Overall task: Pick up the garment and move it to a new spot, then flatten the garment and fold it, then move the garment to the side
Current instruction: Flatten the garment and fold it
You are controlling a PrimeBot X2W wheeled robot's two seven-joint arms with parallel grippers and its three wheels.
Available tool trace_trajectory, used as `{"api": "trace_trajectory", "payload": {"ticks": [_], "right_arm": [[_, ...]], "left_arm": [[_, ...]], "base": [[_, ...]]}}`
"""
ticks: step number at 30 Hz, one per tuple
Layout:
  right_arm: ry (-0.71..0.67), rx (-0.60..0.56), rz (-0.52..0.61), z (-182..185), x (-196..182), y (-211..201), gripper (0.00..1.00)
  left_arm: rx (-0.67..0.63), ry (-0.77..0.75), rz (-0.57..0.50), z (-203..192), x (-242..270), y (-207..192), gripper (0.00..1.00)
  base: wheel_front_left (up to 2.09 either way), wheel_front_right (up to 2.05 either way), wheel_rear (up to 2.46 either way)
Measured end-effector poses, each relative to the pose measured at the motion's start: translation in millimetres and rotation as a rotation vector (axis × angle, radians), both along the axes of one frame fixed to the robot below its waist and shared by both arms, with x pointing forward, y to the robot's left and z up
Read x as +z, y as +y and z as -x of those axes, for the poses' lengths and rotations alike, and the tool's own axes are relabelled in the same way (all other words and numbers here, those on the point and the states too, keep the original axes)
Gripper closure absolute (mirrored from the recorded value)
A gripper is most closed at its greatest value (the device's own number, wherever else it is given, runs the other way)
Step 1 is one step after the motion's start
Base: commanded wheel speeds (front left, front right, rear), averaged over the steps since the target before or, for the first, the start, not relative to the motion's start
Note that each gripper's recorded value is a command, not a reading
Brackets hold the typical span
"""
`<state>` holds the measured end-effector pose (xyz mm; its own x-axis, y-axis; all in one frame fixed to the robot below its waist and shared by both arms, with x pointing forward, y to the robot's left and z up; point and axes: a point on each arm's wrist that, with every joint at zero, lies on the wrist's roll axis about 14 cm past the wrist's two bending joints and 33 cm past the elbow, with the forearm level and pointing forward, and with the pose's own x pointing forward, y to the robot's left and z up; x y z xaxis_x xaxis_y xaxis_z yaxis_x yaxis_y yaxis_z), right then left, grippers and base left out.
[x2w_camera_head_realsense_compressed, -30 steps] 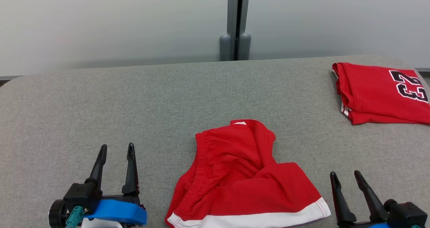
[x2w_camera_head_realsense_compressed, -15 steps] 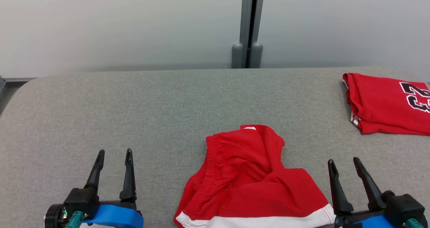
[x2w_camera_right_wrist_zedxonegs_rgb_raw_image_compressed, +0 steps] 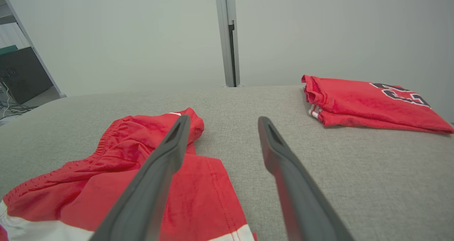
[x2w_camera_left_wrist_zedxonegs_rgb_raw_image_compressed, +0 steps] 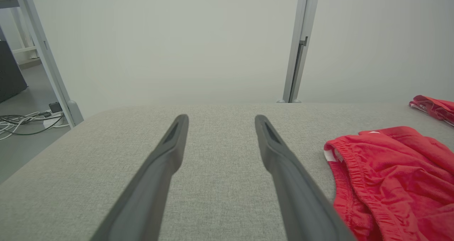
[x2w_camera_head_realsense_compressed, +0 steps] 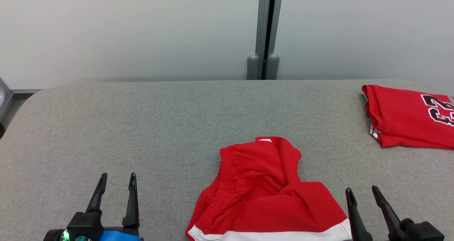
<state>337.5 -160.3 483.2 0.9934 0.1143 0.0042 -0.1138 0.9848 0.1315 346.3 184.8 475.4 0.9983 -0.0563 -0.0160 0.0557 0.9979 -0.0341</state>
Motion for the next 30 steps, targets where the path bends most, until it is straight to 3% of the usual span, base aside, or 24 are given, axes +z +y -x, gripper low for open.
{"api": "trace_trajectory", "payload": {"ticks": [30], "right_arm": [[0.012, -0.004, -0.003, 3.3, -4.1, -0.8, 0.00]], "left_arm": [[-0.017, -0.004, -0.008, 2.5, 0.9, -5.9, 0.00]], "base": [[0.00, 0.00, 0.00]]}}
